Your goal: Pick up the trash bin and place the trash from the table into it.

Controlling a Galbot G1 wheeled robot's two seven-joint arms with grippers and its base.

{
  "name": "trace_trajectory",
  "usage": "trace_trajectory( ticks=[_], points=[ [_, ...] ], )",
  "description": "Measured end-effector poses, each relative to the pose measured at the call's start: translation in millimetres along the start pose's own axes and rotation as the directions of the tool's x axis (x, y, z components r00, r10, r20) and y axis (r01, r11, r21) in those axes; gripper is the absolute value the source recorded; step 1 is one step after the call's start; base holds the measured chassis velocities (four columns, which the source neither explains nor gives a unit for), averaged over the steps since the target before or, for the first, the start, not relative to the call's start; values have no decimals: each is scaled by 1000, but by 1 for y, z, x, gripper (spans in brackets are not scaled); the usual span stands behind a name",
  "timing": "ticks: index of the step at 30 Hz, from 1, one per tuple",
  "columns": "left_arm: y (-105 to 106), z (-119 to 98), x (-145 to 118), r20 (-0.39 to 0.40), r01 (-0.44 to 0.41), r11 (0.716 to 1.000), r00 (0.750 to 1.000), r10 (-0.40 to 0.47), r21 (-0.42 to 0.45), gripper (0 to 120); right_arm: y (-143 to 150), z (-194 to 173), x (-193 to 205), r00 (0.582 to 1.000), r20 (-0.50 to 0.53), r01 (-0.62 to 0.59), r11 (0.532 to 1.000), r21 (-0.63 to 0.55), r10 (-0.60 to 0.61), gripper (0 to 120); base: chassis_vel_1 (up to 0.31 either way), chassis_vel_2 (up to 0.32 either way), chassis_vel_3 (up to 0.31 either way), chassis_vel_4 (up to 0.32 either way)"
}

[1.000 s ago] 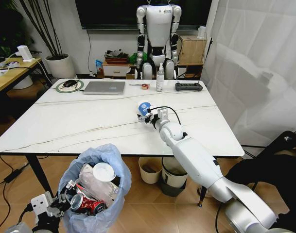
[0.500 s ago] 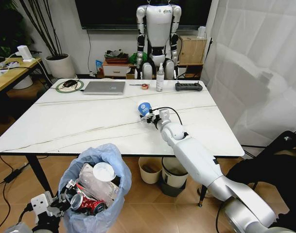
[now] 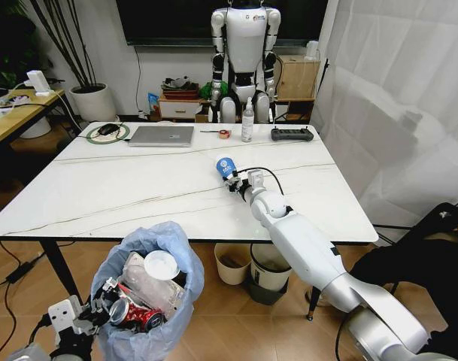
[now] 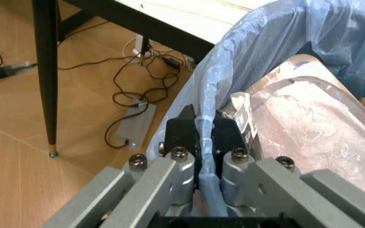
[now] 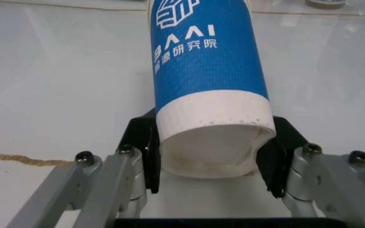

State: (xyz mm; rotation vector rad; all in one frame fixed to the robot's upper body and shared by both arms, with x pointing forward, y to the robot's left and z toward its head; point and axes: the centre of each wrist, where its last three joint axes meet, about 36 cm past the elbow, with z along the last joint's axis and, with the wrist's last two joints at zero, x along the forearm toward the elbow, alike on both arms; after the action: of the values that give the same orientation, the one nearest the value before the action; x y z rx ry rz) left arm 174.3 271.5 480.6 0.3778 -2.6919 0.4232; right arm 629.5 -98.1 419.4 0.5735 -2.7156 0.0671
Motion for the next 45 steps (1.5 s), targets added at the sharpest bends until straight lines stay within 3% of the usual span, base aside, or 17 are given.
trace_trajectory(
  ticks=[10,19,24,26,30,33,38,45],
  points=[
    [-1,2,-2,-4,-3,1000,1000,3,4,0,7,-28,24,997,58,55,998,-15,-54,20,0,0,0,0],
    [-1,2,-2,-4,-9,1000,1000,9,2,0,15,-42,59,988,95,124,991,-60,-118,18,0,0,0,0],
    [-2,2,-3,-5,-15,1000,1000,15,4,0,19,-60,130,957,163,258,961,-97,-240,17,0,0,0,0],
    [-2,2,-3,-5,-15,1000,1000,15,4,0,19,-61,134,955,165,264,960,-96,-246,17,0,0,0,0],
    [-2,0,-3,-6,-21,1000,1000,21,4,0,25,-62,211,916,184,374,924,-76,-355,16,0,0,0,0],
    [-3,-1,-2,-6,-25,1000,1000,25,6,0,47,-50,265,869,179,479,875,-66,-462,16,0,0,0,0],
    [-3,-2,-2,-9,-25,1000,1000,25,5,0,75,-23,300,823,136,566,818,-102,-552,15,0,0,0,0],
    [-4,-2,-3,-11,-29,1000,1000,29,7,0,110,5,311,772,82,634,755,-167,-631,15,0,0,0,0]
  ],
)
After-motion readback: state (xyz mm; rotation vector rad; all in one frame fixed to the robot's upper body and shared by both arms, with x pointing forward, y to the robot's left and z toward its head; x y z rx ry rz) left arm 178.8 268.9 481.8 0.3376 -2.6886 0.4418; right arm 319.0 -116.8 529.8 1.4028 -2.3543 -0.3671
